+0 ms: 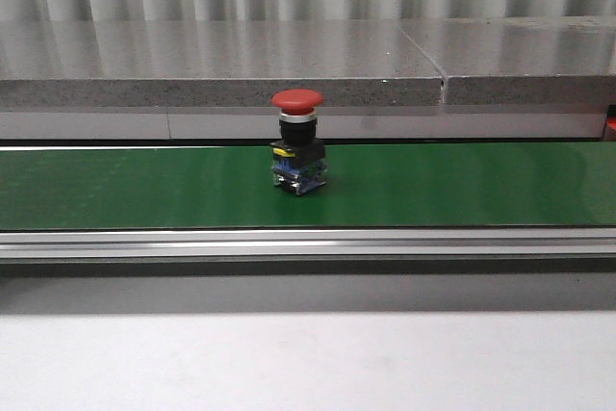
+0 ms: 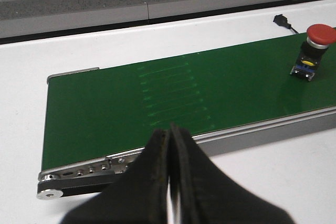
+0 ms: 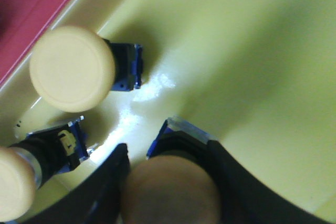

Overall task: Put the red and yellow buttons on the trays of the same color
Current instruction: 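Move the right gripper back over the end of the belt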

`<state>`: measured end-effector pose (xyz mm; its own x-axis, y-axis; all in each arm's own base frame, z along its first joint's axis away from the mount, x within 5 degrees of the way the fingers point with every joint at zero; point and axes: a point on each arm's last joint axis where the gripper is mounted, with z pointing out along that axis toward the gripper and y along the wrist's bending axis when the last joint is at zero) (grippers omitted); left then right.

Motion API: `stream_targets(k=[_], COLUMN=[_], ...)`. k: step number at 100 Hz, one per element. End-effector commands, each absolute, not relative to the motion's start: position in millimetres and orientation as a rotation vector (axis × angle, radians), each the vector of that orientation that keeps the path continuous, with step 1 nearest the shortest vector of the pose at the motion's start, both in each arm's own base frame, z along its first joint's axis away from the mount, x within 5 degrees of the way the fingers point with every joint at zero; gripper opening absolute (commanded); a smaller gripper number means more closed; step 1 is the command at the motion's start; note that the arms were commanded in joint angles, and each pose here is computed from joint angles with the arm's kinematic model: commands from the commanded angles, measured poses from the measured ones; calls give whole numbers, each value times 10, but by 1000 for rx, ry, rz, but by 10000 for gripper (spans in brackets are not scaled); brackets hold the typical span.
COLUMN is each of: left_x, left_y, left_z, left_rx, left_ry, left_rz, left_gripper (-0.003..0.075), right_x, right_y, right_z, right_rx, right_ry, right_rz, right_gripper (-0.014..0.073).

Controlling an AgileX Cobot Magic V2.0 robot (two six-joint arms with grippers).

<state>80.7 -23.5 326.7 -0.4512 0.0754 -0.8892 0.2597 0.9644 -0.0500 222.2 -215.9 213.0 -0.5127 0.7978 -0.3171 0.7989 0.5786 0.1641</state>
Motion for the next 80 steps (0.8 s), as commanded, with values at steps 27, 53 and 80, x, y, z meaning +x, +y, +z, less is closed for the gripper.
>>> stream_targets(k=[27, 53, 80], left_x=[831, 831, 831], left_y=[-244, -244, -244], left_z=[3409, 3409, 3409], left_rx=[217, 217, 217], left_ry=[1940, 1940, 1940], left_rz=[-236, -236, -236], left_gripper=[-20, -20, -20], right_x=[2247, 2241, 2146], right_y=[-2219, -2213, -2112], right_z=[2225, 2257, 2597], right_rx=[1279, 1274, 1203], right_ry=[2389, 2380, 2304], right_rz=[-34, -39, -86], right_gripper=[316, 603, 602])
